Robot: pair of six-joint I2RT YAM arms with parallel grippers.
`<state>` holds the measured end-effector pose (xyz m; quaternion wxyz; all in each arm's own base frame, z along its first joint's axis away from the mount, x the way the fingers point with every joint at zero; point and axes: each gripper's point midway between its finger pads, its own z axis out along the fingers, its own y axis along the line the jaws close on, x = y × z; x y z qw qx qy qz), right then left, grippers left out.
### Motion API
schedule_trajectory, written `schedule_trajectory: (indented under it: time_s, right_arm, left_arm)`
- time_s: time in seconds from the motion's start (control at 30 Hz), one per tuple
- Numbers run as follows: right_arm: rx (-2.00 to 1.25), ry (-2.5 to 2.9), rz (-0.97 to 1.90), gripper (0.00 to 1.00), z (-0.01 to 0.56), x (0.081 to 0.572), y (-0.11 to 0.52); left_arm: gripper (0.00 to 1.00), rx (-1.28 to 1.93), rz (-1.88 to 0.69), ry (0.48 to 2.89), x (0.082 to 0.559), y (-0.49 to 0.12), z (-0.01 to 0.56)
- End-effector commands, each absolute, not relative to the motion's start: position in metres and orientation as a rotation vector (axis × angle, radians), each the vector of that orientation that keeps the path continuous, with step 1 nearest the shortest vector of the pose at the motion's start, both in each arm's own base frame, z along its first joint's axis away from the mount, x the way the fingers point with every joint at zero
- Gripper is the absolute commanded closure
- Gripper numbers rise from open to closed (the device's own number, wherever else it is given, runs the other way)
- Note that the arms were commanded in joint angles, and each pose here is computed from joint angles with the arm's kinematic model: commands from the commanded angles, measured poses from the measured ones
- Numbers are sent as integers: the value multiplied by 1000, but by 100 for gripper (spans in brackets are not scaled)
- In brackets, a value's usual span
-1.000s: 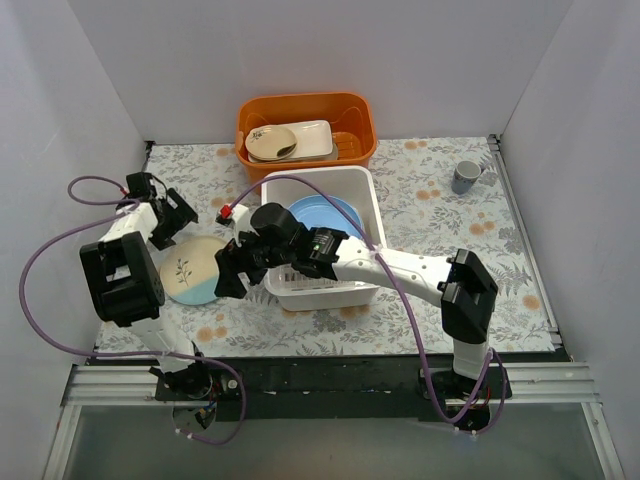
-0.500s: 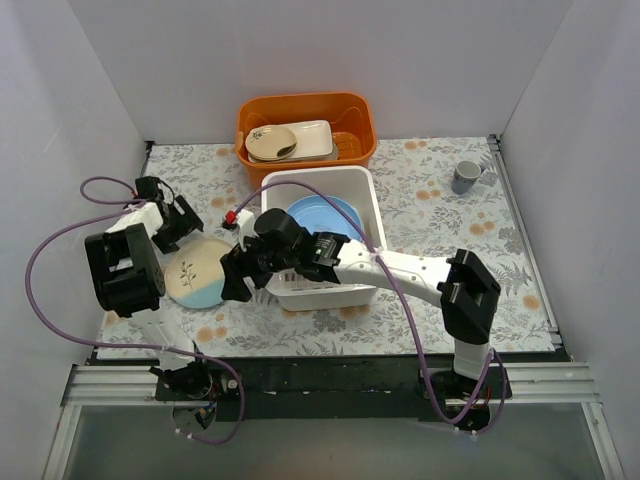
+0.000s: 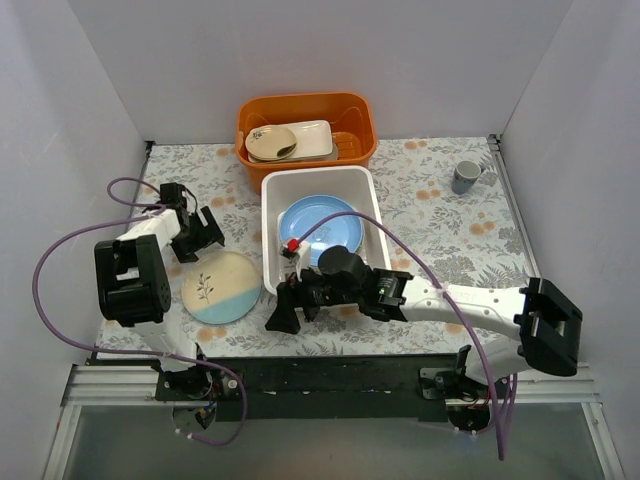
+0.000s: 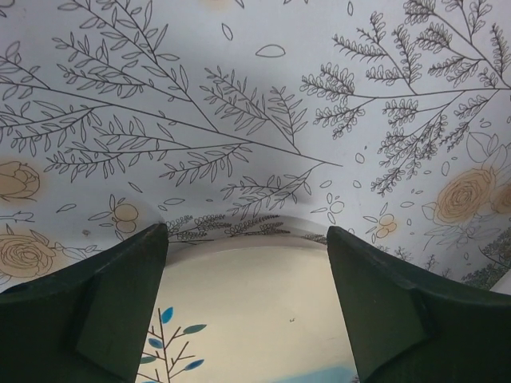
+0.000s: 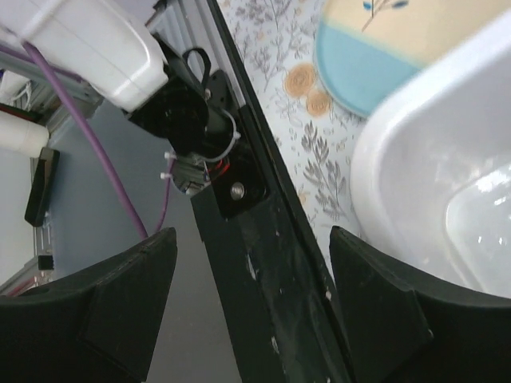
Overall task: Place the plates into the plastic bin on the countertop
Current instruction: Move the plate to the center of the board.
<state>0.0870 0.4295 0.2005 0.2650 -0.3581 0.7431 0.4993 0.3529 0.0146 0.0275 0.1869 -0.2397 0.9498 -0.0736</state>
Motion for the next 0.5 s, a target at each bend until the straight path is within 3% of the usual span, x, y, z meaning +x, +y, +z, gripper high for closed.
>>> schedule_trajectory:
  time_s: [0.0, 0.27, 0.47]
  right_arm:
    - [-891, 1956, 1436, 16, 216, 72, 416]
    - [-794, 2069, 1449, 15, 155, 59, 390]
    - [-608, 2081, 1616, 15, 132, 50, 400]
  left_arm:
    - [19, -668, -251, 2731, 328, 2, 28]
    - [19, -631, -233, 2793, 311, -12, 14]
    - [19, -581, -243, 2831, 299, -27, 11]
